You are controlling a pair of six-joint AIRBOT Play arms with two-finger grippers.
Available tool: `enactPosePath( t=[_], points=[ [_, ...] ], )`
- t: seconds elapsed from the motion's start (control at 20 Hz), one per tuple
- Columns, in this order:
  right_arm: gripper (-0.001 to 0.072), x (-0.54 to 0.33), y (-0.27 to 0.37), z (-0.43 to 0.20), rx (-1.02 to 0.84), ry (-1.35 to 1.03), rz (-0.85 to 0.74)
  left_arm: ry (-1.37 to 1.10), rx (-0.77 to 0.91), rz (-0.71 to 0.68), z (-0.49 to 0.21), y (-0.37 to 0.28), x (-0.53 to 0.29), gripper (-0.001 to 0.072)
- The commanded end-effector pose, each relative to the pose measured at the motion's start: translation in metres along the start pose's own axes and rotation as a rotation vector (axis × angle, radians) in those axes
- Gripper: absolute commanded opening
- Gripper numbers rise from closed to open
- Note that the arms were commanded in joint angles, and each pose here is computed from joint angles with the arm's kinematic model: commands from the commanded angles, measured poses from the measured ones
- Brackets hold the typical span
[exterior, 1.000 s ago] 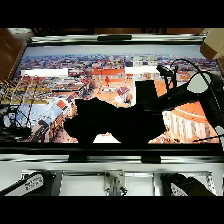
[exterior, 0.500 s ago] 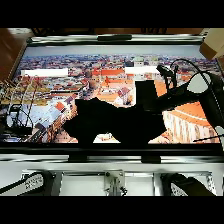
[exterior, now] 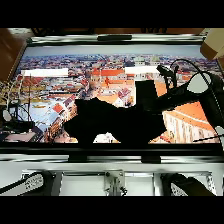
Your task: Fold the shirts.
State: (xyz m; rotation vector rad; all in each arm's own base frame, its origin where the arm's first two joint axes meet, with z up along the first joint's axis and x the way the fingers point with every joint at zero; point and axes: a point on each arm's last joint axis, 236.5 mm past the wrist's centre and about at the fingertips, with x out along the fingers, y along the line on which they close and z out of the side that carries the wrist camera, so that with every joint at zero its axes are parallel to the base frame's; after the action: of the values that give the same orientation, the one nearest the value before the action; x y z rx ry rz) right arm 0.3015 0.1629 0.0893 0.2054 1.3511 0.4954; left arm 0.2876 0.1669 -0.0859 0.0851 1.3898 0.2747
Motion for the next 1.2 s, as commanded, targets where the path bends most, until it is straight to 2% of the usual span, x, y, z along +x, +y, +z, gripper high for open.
enactPosePath(
  t=[0.0,0.4,0.55,0.7,0.8,0.95,1.0,1.15],
  points=[
    [0.0054,0.000,0.000,0.000,0.000,0.001,0.000,-0.032,0.011,0.013,0.020,0.002,-0.034,0.0037],
    [0.0054,-0.001,0.000,0.001,0.000,-0.002,0.001,-0.170,0.053,-0.007,0.051,-0.036,-0.110,0.0038],
    [0.0054,-0.015,0.000,0.014,-0.026,-0.051,-0.029,-0.283,0.156,-0.153,0.053,-0.106,-0.170,0.0039],
    [0.0054,-0.045,-0.020,0.036,-0.041,-0.140,-0.166,-0.419,0.369,-0.393,0.019,-0.205,-0.247,0.0038],
    [0.0054,-0.066,-0.029,0.049,-0.041,-0.200,-0.238,-0.393,0.587,-0.474,-0.037,-0.247,-0.273,0.0037],
    [0.0054,-0.090,-0.028,0.063,-0.039,-0.271,-0.273,-0.175,0.938,-0.464,-0.130,-0.263,-0.271,0.0038],
    [0.0054,-0.097,-0.027,0.067,-0.045,-0.291,-0.280,-0.123,1.006,-0.449,-0.150,-0.262,-0.270,0.0037],
    [0.0054,-0.120,-0.026,0.075,-0.060,-0.344,-0.315,-0.048,1.062,-0.413,-0.179,-0.258,-0.271,0.0037]
  ],
)
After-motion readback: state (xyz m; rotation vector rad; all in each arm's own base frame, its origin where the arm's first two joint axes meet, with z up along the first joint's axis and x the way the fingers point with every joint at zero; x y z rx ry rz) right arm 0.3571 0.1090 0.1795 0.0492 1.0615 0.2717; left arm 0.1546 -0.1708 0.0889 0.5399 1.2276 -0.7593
